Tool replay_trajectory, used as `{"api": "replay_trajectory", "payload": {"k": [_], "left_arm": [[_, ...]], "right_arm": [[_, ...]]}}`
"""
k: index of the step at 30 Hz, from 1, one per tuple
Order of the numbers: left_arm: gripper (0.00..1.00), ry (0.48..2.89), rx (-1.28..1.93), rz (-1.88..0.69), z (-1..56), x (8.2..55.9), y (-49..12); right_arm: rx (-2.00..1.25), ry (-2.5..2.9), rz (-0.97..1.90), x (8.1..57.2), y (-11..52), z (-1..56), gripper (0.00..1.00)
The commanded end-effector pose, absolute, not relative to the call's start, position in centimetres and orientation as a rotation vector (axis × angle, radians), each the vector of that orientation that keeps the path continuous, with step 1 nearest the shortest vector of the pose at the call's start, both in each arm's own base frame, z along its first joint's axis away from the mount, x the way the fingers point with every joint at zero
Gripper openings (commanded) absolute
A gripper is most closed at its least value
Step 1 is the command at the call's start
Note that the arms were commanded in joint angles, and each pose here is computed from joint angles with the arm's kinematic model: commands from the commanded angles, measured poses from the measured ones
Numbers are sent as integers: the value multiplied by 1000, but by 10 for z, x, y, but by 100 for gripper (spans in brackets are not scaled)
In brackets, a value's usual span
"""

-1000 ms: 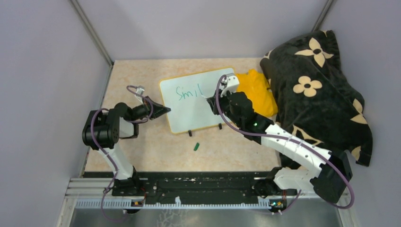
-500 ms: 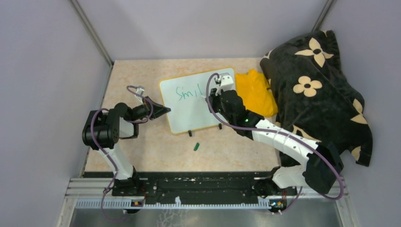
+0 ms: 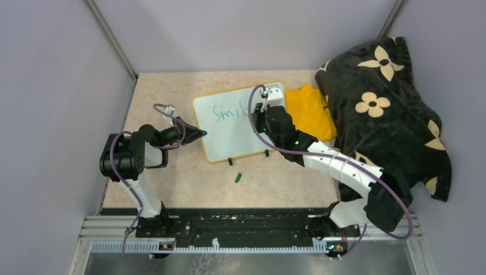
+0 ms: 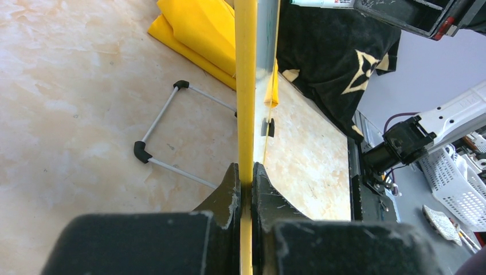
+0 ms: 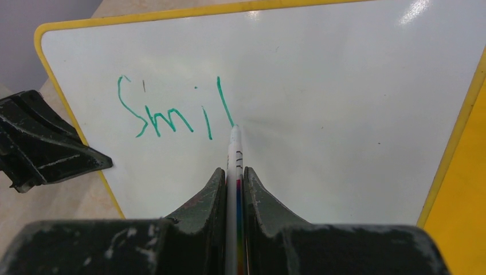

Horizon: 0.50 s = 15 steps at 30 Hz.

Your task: Write a sentence on the whiteboard

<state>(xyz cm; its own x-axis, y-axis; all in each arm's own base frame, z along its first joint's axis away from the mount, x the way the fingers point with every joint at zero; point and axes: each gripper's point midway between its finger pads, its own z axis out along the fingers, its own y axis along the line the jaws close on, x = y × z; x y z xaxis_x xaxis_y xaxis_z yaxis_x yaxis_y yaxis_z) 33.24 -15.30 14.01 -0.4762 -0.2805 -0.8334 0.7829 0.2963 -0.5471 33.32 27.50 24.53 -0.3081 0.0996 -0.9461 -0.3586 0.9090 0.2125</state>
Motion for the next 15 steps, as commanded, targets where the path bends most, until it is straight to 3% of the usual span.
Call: {"api": "replay_trajectory", "payload": {"k": [1, 15], "left_arm": [[0, 1400, 655, -1234, 160, 330, -154], [0, 1402, 654, -1238, 161, 330, -155]], "right_arm": [[-124, 1764, 464, 349, 273, 273, 0], [-93, 1787, 442, 360, 265, 261, 0]]}}
